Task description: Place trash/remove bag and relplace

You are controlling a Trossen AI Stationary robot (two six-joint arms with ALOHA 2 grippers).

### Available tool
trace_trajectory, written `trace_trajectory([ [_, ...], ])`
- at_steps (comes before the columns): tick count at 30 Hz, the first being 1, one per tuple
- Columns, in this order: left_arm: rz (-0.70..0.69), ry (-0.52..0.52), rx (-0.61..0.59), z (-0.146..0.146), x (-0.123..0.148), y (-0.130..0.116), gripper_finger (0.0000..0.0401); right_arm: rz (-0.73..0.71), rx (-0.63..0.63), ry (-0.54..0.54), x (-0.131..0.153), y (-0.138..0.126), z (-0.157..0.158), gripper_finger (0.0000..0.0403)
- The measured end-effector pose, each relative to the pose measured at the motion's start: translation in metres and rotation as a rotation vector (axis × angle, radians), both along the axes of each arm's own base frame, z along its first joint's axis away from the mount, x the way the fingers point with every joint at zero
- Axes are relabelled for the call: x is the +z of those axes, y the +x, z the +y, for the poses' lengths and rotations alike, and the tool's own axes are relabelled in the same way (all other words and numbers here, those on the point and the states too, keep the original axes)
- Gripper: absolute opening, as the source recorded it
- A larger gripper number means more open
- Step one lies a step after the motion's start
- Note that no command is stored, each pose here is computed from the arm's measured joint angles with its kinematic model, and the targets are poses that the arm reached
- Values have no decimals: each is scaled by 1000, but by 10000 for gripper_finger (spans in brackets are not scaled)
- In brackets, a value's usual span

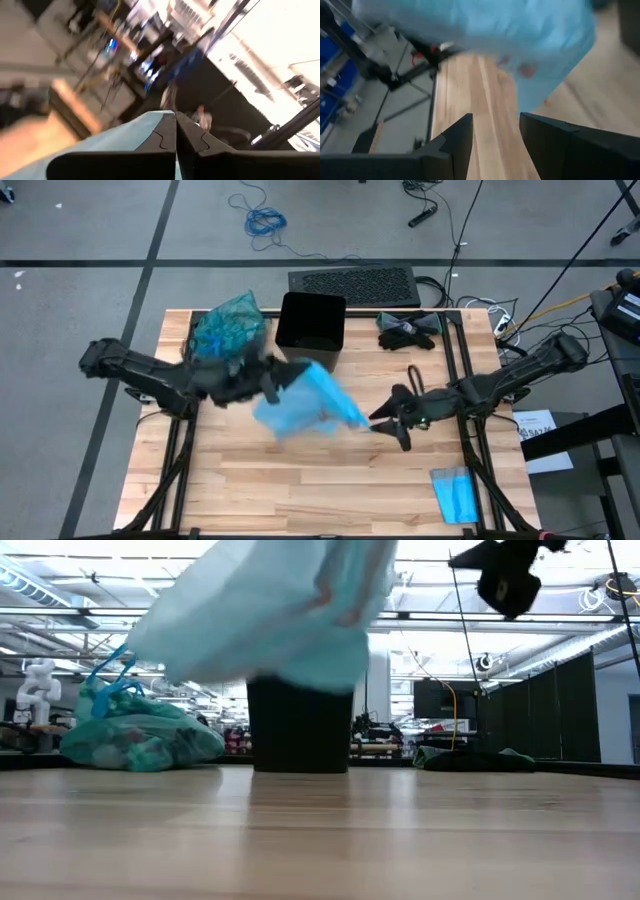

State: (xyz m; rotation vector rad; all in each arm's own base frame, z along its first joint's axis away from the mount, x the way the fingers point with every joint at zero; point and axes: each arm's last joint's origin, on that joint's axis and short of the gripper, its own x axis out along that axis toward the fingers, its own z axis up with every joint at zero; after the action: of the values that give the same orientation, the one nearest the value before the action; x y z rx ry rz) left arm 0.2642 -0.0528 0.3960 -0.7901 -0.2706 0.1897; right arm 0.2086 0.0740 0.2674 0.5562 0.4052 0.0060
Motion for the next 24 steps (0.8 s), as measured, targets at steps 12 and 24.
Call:
trace_trajectory([
  [12,-81,172,2,8,59,9,0,-201,-85,-79,43,-10,-28,155],
  [24,-171,352,-29,6,115,4,0,-321,-147,-304,114,-15,-44,155],
])
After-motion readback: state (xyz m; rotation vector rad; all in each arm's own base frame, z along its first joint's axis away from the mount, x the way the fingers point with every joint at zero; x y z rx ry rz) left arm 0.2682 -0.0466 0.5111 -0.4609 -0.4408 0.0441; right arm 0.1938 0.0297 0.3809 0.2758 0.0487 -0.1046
